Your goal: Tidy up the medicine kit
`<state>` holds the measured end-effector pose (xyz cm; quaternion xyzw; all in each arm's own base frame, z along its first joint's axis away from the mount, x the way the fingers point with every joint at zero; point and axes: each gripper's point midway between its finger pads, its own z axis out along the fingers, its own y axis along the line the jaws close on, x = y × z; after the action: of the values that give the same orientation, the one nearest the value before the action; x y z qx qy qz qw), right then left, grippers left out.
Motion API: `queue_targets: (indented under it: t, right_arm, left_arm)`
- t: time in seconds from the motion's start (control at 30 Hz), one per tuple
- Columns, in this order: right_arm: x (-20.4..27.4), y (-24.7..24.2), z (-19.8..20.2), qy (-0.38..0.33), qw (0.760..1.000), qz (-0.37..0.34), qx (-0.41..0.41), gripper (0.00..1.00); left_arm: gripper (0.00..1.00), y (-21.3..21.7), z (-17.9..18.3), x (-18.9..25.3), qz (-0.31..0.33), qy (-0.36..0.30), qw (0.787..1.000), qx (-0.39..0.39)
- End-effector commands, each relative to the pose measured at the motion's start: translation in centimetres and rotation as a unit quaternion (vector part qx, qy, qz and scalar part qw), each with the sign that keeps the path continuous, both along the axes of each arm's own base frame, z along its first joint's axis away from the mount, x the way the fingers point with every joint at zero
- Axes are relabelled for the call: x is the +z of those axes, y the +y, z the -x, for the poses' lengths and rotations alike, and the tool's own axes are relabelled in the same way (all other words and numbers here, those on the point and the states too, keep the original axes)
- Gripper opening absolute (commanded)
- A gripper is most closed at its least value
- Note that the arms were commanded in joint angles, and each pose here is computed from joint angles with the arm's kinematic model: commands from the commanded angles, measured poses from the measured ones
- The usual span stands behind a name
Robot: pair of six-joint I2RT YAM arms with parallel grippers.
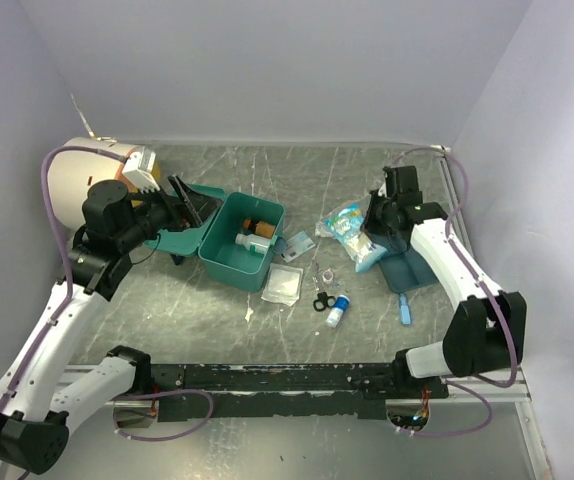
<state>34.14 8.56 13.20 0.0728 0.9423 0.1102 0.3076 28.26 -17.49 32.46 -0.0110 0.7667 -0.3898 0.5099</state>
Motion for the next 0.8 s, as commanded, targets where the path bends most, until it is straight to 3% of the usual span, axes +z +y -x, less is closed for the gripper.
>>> queue_targets:
  t: [0.0, 0.23, 0.47, 0.77]
  right_arm:
    - [6.2, 2.0, -1.4, -0.073, 0.995, -0.064, 0.013, 0.00]
    - [12.5, 7.0, -2.3, -0.141, 0.977, -0.156, 0.032, 0.00]
    - [17.1, 15.4, -2.2, -0.194, 0.950, -0.233, 0.070, 0.00]
    - [18.1, 24.9, -3.1, -0.222, 0.921, -0.269, 0.175, 0.00]
  left_arm:
    - [0.89, 1.1, 0.5, 0.9, -0.008, -0.016, 1.000, 0.024]
    - [0.90, 2.7, 1.6, 1.7, -0.024, -0.031, 0.998, 0.055]
    - [0.91, 4.0, 3.2, 2.6, -0.040, -0.047, 0.996, 0.069]
    - [0.91, 5.9, 3.0, 5.7, -0.065, -0.080, 0.988, 0.112]
